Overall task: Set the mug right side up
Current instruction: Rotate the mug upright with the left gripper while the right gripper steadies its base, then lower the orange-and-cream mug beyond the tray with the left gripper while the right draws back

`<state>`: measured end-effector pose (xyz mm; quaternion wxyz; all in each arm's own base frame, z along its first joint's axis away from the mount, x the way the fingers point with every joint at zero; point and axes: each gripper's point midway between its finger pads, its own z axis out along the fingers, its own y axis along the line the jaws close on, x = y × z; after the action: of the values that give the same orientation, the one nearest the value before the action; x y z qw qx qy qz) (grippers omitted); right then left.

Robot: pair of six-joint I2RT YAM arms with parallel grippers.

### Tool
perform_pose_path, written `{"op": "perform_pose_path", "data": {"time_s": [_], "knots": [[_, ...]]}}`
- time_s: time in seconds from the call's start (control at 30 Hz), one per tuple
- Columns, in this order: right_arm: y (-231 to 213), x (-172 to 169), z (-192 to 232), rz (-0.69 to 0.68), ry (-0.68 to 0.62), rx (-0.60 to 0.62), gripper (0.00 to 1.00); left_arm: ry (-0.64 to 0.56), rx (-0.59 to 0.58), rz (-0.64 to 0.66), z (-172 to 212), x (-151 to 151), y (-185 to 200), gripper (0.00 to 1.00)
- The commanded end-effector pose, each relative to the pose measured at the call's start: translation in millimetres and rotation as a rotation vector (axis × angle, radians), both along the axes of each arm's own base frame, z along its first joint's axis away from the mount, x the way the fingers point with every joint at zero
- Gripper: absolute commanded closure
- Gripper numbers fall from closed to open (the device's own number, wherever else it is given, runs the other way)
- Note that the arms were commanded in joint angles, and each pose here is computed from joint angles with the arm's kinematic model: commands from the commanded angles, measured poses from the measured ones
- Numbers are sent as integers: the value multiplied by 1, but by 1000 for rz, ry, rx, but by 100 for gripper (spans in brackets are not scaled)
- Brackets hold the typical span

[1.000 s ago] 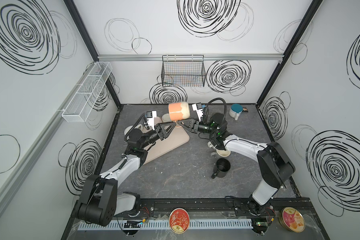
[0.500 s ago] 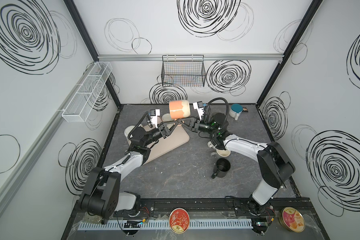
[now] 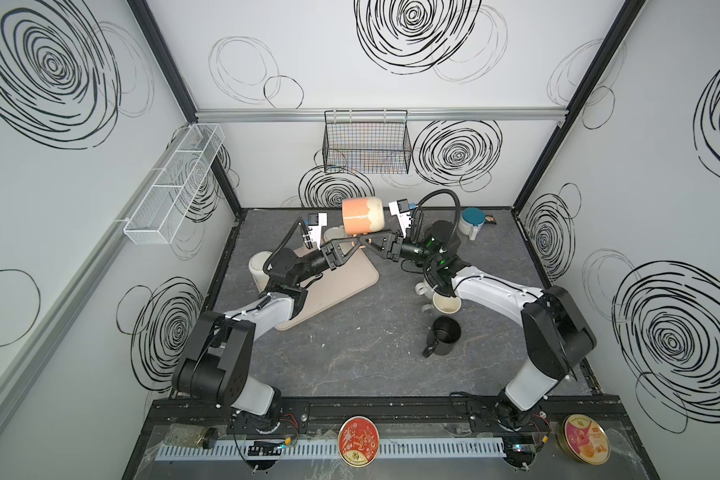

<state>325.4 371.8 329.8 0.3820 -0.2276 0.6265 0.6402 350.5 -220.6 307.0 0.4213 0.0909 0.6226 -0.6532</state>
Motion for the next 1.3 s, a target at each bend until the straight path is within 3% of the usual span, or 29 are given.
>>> {"op": "perform_pose_path", "data": {"time_s": [0.0, 0.1, 0.27, 0.43, 0.73, 0.97, 1.27], "knots": [[-26, 20, 6, -155, -40, -84, 51, -230, 55, 39, 42, 1, 2, 100], [-47, 31, -4, -244, -32, -164, 50, -225, 223, 110, 20, 24, 0, 100], [-93, 46, -16, -408, -5, -252, 49, -272, 602, 158, -23, 53, -6, 100], [-135, 58, -24, -507, 46, -263, 50, -289, 935, 110, -68, 81, -14, 100], [-179, 65, -48, -604, 108, -302, 50, -385, 1392, -41, -135, 129, -30, 100], [-192, 69, -65, -628, 131, -344, 51, -477, 1522, -151, -164, 162, -36, 100], [-195, 81, -83, -626, 173, -361, 51, -565, 1541, -180, -189, 198, -62, 100]]}}
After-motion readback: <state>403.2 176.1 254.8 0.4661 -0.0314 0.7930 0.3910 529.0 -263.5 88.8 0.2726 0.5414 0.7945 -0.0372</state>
